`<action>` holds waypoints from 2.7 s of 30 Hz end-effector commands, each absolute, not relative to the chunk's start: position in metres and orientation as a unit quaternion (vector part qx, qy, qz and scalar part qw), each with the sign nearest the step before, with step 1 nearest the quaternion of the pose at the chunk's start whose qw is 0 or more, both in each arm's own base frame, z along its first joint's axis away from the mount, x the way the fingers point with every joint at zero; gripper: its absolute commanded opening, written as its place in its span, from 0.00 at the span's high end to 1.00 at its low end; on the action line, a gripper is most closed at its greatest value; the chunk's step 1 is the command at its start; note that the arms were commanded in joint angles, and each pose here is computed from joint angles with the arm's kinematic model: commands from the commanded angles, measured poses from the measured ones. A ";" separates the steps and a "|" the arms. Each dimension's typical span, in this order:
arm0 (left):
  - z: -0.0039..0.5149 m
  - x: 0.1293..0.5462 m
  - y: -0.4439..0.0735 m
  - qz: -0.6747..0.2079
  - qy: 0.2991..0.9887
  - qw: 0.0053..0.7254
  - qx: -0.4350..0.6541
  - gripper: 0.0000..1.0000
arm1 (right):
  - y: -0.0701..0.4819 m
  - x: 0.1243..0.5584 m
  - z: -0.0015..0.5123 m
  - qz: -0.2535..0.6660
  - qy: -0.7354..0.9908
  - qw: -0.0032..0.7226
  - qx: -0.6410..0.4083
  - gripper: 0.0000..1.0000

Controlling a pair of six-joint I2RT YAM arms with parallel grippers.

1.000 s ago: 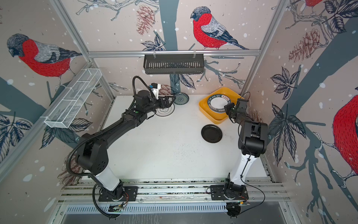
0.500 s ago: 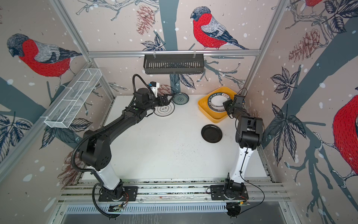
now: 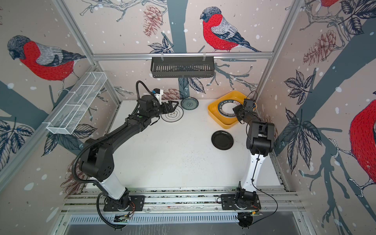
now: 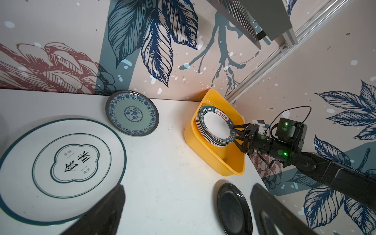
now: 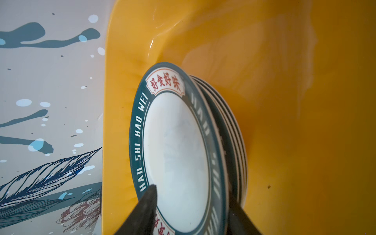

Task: Place the plates into the plastic bin on the countertop
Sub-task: 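Lower the plate onto the stack in the bin and open the right gripper, then withdraw the right gripper from the bin while left gripper moves to white cloud-motif plate, then grasp the white cloud-motif plate's rim with the left gripper and lift it upright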

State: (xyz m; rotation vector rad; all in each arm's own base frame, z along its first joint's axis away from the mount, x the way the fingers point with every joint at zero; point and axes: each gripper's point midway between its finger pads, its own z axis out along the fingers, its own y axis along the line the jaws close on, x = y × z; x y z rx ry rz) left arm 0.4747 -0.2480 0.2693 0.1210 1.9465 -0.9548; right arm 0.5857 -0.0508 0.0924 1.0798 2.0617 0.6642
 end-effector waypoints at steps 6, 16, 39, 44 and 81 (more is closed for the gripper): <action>0.284 0.476 -0.242 -0.386 0.777 0.495 0.042 0.04 | -0.052 0.589 0.103 0.161 0.838 0.358 0.380 0.11; 0.278 0.479 -0.240 -0.379 0.782 0.494 0.039 0.04 | -0.047 0.583 0.101 0.120 0.859 0.337 0.366 0.00; 0.260 0.481 -0.213 -0.359 0.803 0.476 -0.017 0.04 | 0.024 0.567 0.215 0.179 0.836 0.466 0.228 0.00; 0.249 0.472 -0.193 -0.353 0.814 0.457 -0.058 0.04 | 0.052 0.542 0.229 0.217 0.832 0.473 0.191 0.00; 0.100 0.497 -0.030 -0.393 0.792 0.318 -0.343 0.14 | 0.288 0.447 0.275 0.411 0.771 0.482 -0.064 0.01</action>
